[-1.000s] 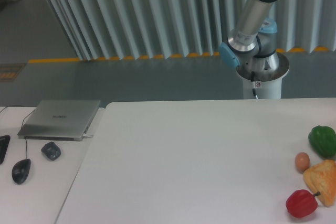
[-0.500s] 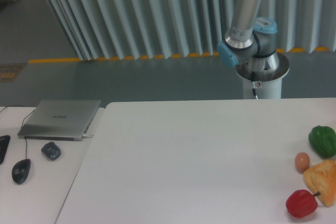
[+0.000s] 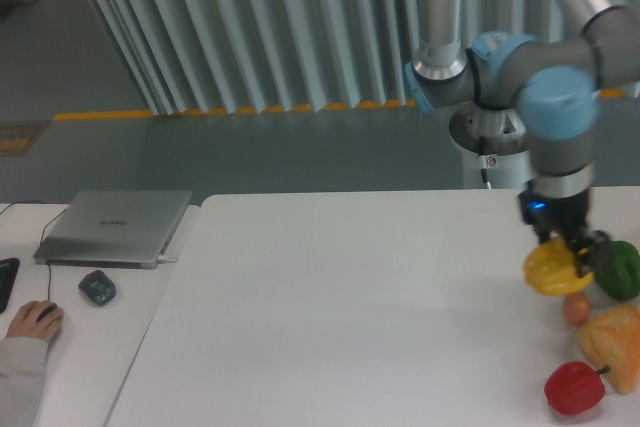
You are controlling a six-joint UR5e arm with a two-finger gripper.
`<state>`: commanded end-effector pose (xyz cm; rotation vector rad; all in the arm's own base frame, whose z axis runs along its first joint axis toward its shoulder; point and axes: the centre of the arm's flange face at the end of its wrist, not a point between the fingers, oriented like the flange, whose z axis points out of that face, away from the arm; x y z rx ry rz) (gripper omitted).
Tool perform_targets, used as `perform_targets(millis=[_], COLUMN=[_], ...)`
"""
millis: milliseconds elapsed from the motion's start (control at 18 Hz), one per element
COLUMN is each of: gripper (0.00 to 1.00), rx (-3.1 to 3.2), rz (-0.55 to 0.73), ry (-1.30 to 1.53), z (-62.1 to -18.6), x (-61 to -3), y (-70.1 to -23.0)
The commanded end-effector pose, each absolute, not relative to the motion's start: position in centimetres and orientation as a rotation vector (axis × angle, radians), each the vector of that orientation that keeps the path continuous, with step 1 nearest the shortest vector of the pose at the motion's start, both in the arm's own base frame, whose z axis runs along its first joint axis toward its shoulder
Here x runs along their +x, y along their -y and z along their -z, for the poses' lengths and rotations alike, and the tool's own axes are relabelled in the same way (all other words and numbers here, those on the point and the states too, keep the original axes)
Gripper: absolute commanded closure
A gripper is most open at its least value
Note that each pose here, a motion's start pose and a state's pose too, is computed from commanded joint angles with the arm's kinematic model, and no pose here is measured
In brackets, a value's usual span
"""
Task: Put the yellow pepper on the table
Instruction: 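Lower the gripper holding the yellow pepper onto the table beside the green pepper, then open the gripper, release the yellow pepper and raise the arm away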
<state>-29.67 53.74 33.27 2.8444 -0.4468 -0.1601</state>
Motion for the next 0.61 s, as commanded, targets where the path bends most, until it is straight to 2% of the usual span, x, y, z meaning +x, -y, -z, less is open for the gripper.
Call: perform_targets(millis=[167, 222, 333, 389, 611], gripper=[0.73, 0.66, 0.29, 0.02, 0.00], rx=[2.818, 2.821, 2.822, 2.827, 2.844], rz=[0.209, 0.219, 0.220, 0.227, 0.246], ry=[0.422, 0.423, 0.423, 0.432, 0.444], z=[-30.2, -29.9, -29.9, -30.5, -32.3], x=[-29.5, -29.5, -29.4, -29.4, -29.9], y=[-55.5, -55.7, -55.5, -55.6, -55.1])
